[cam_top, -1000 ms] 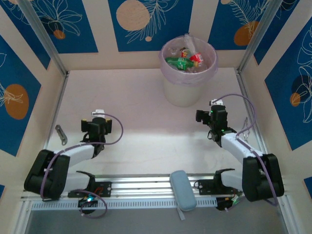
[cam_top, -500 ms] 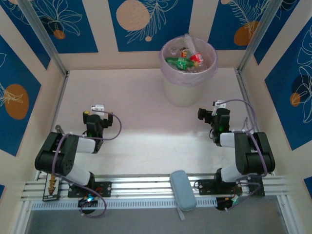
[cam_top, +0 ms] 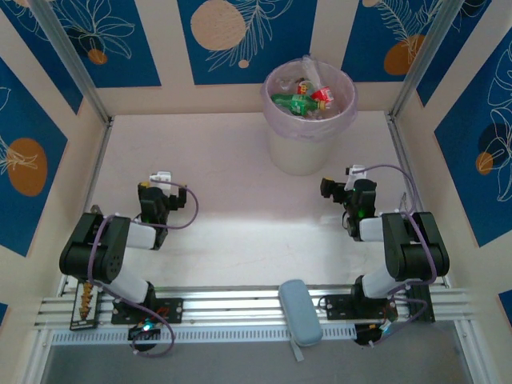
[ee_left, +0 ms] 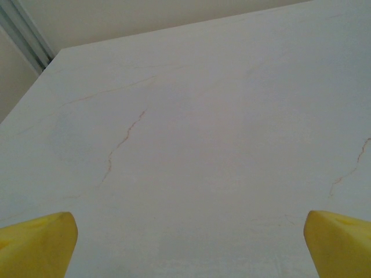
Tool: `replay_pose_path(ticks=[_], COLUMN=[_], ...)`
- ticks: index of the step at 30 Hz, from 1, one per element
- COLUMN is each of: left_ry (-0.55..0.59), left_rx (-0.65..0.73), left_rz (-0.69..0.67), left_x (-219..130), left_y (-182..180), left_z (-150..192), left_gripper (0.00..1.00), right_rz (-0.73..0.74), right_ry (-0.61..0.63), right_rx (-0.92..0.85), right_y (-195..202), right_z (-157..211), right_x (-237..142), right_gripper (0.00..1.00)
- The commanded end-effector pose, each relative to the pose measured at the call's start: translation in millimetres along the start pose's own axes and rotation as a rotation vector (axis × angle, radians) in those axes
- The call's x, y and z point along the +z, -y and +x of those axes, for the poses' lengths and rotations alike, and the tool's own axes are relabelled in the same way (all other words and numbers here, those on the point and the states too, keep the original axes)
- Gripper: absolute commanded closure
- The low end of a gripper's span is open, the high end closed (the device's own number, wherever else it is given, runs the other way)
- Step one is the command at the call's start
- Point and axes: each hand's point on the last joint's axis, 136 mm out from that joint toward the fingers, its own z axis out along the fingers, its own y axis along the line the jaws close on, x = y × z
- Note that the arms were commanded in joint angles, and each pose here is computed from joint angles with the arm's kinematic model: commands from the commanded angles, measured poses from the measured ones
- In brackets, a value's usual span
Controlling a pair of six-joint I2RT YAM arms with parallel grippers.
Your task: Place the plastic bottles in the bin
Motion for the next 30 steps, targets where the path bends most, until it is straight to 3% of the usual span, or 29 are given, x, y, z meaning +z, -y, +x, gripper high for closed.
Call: replay_pose_path(ticks=[1, 30], left_ry=[0.041, 0.040], left_rx=[-0.032, -0.031], left_rz=[0.009, 0.003], left_x=[3.1, 2.9], left_y=[-0.4, -1.6], left_z=[-11.6, -11.1], left_gripper=[0.00, 0.00], right_rz=[0.010, 0.007], right_ry=[0.034, 0.031], right_rx=[-0.029, -0.029], right_y=[-1.2, -1.6], right_z=[-13.2, -13.0], right_x=[2.8, 3.1], right_gripper=[0.01, 0.01])
